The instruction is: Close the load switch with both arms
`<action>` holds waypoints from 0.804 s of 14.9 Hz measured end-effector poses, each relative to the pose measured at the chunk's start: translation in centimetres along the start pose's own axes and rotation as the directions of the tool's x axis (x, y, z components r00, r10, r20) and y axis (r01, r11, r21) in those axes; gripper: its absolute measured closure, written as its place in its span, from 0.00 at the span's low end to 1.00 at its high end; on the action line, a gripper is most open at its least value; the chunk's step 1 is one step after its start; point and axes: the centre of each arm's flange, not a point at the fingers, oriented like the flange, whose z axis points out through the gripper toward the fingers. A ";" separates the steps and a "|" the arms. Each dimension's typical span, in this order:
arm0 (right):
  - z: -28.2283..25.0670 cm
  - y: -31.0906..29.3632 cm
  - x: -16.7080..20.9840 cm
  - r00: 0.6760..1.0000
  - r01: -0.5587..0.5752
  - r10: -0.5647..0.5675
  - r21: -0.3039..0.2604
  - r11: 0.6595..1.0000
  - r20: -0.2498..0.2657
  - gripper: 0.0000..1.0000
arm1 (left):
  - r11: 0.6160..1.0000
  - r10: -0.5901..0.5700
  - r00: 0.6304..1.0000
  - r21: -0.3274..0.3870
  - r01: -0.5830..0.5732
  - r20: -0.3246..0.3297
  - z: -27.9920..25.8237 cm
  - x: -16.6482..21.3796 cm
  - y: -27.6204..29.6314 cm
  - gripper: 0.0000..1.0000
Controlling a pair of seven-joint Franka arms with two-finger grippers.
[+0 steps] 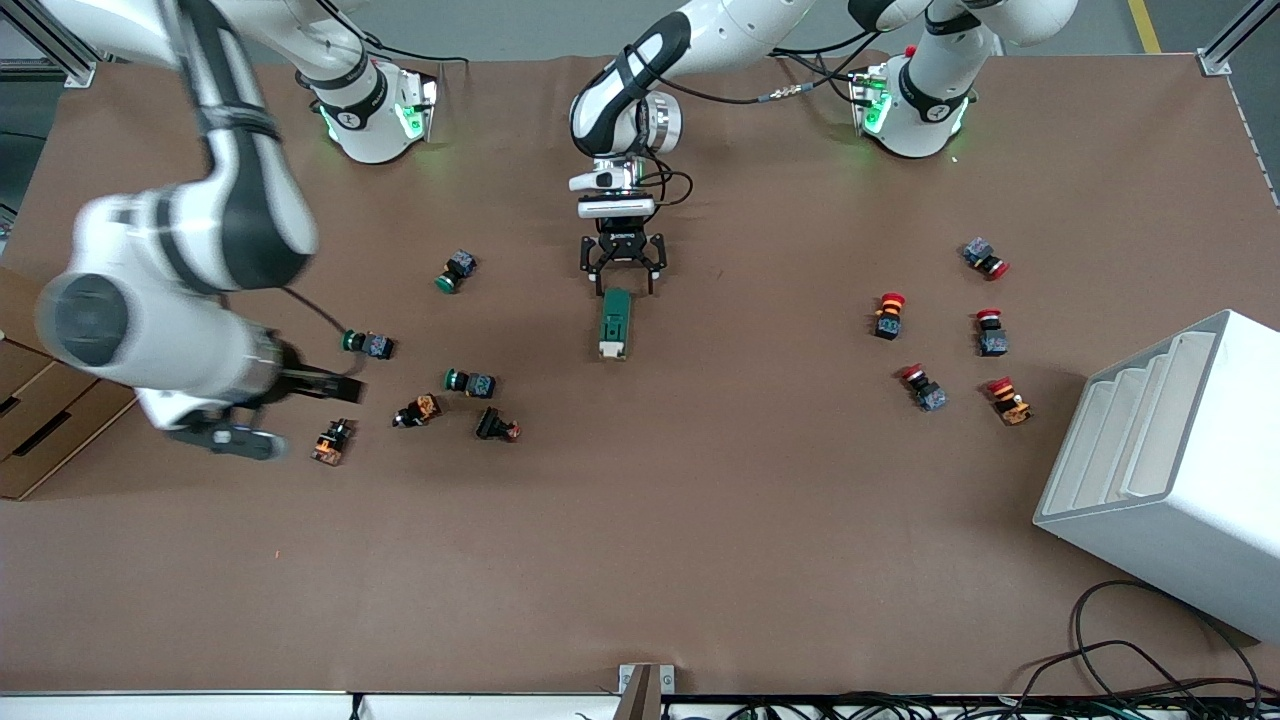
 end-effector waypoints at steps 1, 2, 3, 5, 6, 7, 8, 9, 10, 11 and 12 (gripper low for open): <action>-1.4 2.6 0.1 1.000 0.026 -0.026 0.000 1.000 0.010 0.00 | 1.000 -0.003 1.000 0.009 0.003 0.007 -0.1 0.5 0.3 0.01; -2.8 5.0 0.3 0.999 0.040 -0.040 0.001 0.999 0.015 0.00 | 1.000 -0.009 1.000 0.016 0.008 0.013 -0.2 0.9 0.5 0.01; -4.1 7.1 0.3 0.999 0.046 -0.046 0.003 0.999 0.013 0.00 | 1.000 -0.014 1.000 0.025 0.014 0.021 -0.4 1.5 0.8 0.01; -6.5 9.7 0.2 0.999 0.046 -0.046 0.000 0.999 0.003 0.00 | 0.998 -0.027 0.999 0.050 0.025 0.046 -0.8 3.1 1.5 0.01; -7.6 10.3 0.0 0.999 0.041 -0.041 -0.005 0.999 0.001 0.00 | 0.998 -0.033 0.998 0.061 0.030 0.059 -1.0 4.0 2.0 0.01; -8.6 10.6 -0.2 0.999 0.036 -0.036 -0.008 0.999 -0.001 0.00 | 0.997 -0.039 0.997 0.070 0.034 0.071 -1.2 5.0 2.5 0.01; -9.4 10.9 -0.4 0.999 0.033 -0.033 -0.009 0.999 -0.007 0.00 | 0.996 -0.047 0.995 0.078 0.041 0.082 -1.3 6.0 3.0 0.01; -10.0 11.0 -0.5 0.999 0.030 -0.030 -0.009 0.999 -0.014 0.00 | 0.995 -0.059 0.994 0.087 0.050 0.094 -1.4 7.0 3.5 0.01; -10.4 11.3 -0.5 0.999 0.027 -0.027 -0.009 1.000 -0.019 0.00 | 0.994 -0.068 0.992 0.097 0.058 0.109 -1.4 8.2 4.0 0.01; -10.6 11.4 -0.6 1.000 0.024 -0.024 -0.008 1.000 -0.018 0.00 | 0.992 -0.076 0.989 0.109 0.063 0.124 -1.2 9.6 4.3 0.01; -10.6 11.5 -0.8 1.000 0.024 -0.024 -0.008 1.000 -0.006 0.00 | 0.990 -0.082 0.986 0.125 0.064 0.142 -0.9 11.4 4.4 0.01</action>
